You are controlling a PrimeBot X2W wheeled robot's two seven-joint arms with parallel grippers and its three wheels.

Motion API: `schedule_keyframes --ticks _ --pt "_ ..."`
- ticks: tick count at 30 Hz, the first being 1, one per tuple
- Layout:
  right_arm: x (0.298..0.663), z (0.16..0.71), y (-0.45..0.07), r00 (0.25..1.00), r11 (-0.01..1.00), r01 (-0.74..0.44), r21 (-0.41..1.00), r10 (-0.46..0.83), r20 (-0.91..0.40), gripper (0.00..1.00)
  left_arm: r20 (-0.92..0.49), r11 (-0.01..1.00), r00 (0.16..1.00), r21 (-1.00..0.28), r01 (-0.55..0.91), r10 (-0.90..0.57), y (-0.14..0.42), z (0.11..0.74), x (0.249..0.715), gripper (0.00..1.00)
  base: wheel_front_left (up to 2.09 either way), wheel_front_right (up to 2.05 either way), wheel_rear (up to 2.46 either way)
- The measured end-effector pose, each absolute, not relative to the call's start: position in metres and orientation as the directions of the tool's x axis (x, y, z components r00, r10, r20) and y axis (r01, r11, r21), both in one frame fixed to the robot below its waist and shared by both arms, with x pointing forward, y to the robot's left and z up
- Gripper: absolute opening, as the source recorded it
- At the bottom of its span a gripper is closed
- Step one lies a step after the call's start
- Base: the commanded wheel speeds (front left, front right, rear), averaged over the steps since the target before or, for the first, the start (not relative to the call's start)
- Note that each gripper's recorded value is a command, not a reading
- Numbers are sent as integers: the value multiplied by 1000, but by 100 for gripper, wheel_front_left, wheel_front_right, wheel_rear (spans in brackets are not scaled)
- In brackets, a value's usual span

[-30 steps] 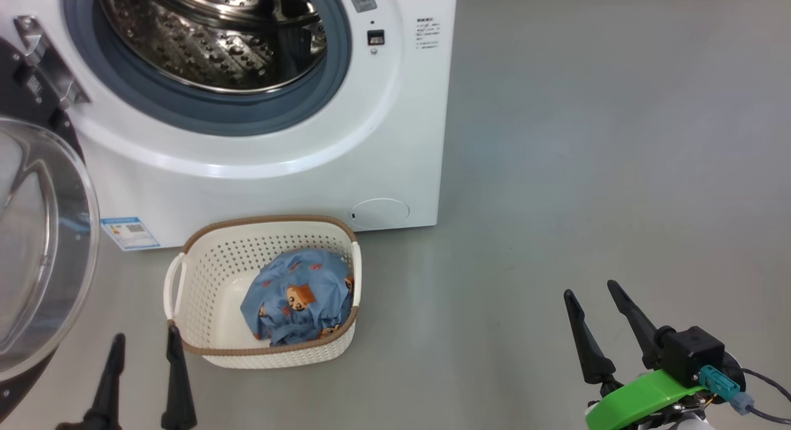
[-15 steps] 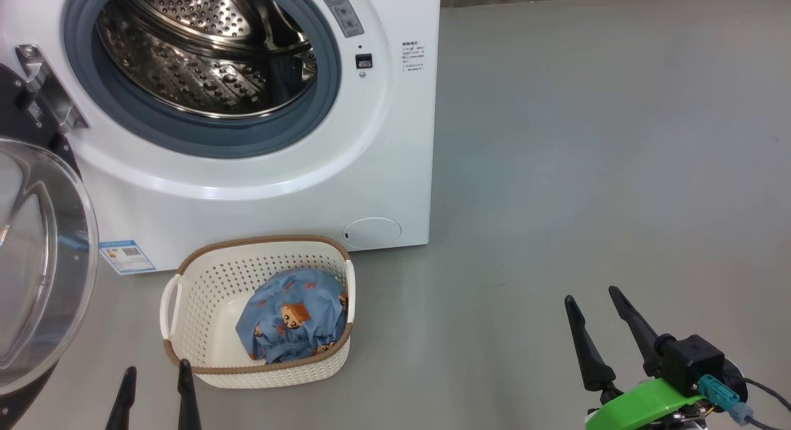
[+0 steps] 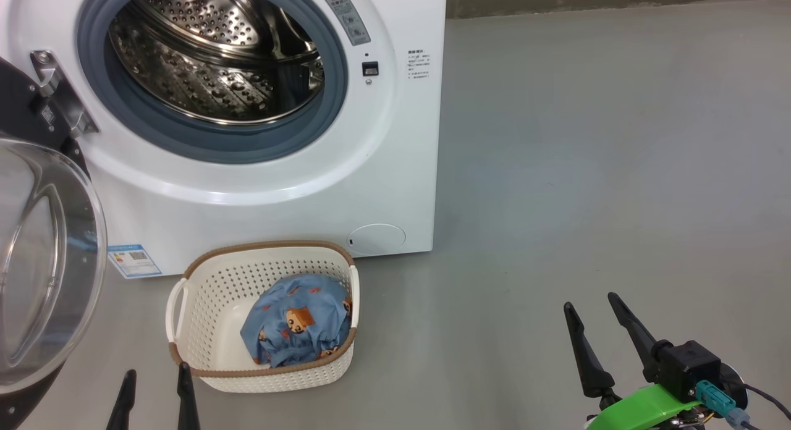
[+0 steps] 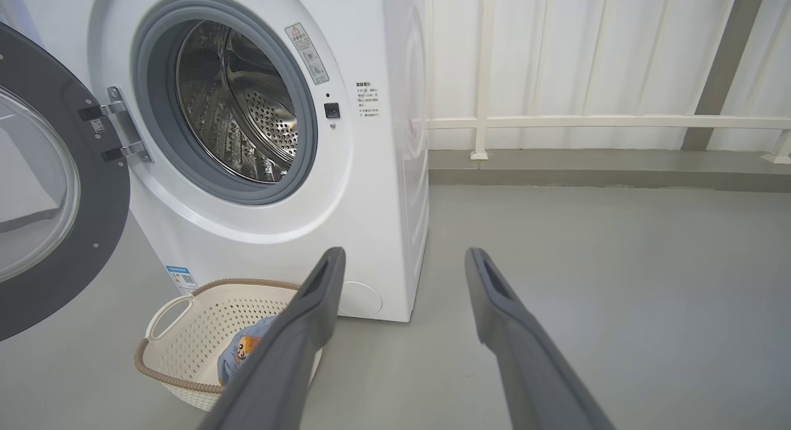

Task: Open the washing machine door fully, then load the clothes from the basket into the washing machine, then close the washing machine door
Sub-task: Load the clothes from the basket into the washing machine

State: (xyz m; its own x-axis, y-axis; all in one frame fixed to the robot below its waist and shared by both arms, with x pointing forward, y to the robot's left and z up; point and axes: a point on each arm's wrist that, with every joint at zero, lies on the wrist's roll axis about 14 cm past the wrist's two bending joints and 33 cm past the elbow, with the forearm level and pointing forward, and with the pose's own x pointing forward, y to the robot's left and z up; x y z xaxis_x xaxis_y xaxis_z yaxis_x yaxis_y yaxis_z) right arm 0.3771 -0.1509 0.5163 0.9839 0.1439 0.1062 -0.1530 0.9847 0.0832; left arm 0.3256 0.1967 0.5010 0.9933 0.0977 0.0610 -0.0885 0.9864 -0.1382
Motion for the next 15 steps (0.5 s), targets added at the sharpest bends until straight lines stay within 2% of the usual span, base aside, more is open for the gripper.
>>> schedule_keyframes --ticks 15 --pt "379 515 -145 982 982 -167 82 159 101 100 53 985 993 -145 -97 106 200 498 322 100 0 0 0"
